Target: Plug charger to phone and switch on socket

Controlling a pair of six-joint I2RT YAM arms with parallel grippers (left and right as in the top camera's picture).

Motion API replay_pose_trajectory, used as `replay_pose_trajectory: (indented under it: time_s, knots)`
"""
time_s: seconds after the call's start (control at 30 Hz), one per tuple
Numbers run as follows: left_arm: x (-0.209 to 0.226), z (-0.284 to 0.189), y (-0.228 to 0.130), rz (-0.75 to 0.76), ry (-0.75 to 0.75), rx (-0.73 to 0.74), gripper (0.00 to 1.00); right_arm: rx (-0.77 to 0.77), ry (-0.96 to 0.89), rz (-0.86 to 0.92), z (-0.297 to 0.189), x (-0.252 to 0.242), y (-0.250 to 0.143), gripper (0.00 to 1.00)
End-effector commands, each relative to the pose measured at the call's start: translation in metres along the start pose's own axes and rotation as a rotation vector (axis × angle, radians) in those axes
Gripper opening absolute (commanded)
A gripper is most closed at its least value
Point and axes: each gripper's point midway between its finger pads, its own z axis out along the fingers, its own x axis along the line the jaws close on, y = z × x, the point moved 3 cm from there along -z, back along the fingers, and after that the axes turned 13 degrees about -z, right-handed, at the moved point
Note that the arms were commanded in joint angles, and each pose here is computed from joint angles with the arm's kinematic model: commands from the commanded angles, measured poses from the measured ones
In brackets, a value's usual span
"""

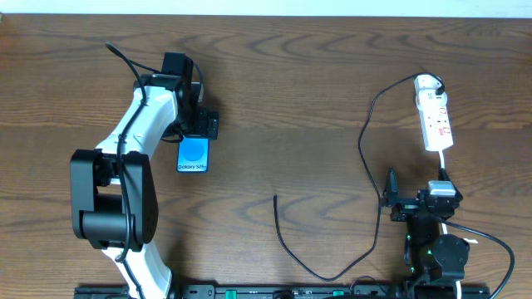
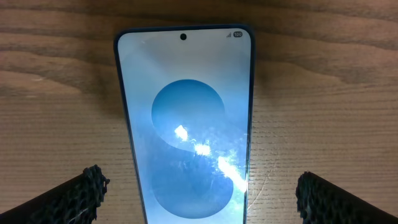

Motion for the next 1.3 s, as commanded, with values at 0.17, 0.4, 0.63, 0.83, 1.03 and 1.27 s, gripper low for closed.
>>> replay_pose_trajectory:
  time_s: [0.17,0.4,0.63,0.83,1.03,1.27]
  knots:
    - [0.002,0.002,0.008,-0.033,0.017,-0.018,1.0,-0.004,0.012,0.012,0.0,0.003,0.0,0.99]
    - [0.003,0.002,0.009,-0.053,0.026,-0.022,1.0,-0.004,0.012,0.012,0.0,0.003,0.0,0.99]
    - [0.003,0.002,0.009,-0.057,0.025,-0.022,1.0,-0.004,0.012,0.012,0.0,0.003,0.0,0.99]
    - [0.003,0.004,0.008,-0.059,0.026,-0.02,1.0,-0.004,0.012,0.012,0.0,0.003,0.0,0.99]
    - [0.004,0.016,0.005,-0.06,0.036,0.012,1.0,-0.004,0.012,0.012,0.0,0.003,0.0,0.99]
    - [0.005,0.025,0.003,-0.061,0.043,0.034,1.0,-0.004,0.012,0.012,0.0,0.003,0.0,0.99]
